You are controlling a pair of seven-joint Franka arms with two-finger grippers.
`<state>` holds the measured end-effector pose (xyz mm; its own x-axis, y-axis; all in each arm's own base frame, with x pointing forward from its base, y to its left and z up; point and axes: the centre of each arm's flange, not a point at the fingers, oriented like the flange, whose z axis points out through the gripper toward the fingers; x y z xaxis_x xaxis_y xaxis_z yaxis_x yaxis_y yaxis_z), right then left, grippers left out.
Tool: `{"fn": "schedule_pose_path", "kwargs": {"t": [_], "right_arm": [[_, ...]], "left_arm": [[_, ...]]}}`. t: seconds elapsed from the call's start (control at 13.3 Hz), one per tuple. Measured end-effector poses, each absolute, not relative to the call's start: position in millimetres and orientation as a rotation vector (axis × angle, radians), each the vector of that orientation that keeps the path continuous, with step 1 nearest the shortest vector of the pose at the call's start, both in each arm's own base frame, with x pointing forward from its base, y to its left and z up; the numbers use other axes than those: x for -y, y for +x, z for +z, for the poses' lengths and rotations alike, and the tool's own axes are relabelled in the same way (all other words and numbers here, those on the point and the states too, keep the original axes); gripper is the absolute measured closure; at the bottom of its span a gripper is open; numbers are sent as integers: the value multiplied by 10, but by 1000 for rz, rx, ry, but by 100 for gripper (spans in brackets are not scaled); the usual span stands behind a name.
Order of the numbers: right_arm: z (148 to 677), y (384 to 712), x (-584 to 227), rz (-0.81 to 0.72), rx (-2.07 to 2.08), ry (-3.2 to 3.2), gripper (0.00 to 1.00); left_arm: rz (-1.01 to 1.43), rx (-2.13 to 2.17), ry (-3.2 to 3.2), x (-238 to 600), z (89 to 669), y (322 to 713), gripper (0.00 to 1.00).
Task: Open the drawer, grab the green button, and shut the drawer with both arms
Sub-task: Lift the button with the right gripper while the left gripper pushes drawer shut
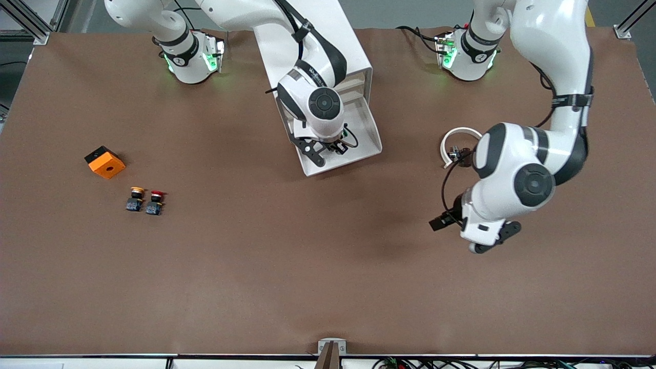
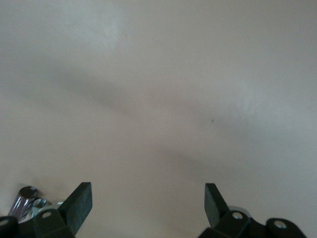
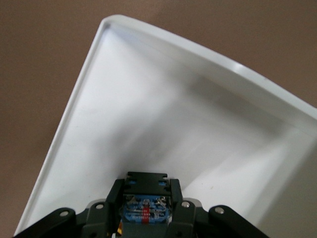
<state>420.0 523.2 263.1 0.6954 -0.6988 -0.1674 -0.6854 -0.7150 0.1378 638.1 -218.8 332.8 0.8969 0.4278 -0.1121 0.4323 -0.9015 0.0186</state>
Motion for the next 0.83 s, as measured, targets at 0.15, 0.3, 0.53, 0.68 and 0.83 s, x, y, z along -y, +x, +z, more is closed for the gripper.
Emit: {"fn": "schedule_pose_path", "kwargs": {"t": [0.15, 0.3, 0.53, 0.68, 0.83], "right_arm": [[2632, 4198, -5237, -320, 1153, 2837, 59], [2635, 4200, -5240, -319, 1153, 2840, 59], [2683, 4237, -5252, -312, 1160, 2849, 59], [2779, 4294, -5255, -316, 1163, 2846, 59], [2974, 4427, -5177, -353, 1154, 2804, 59]], "left_arm": [[-193, -620, 3046, 2429, 3100, 6154, 0], [-206, -565, 3055, 2619, 2944, 5952, 0], [-160, -499, 3036, 2793, 2751, 5584, 0], [-178, -448, 3037, 2917, 2642, 5311, 0], [-188, -395, 3037, 3064, 2549, 5100, 0]]}}
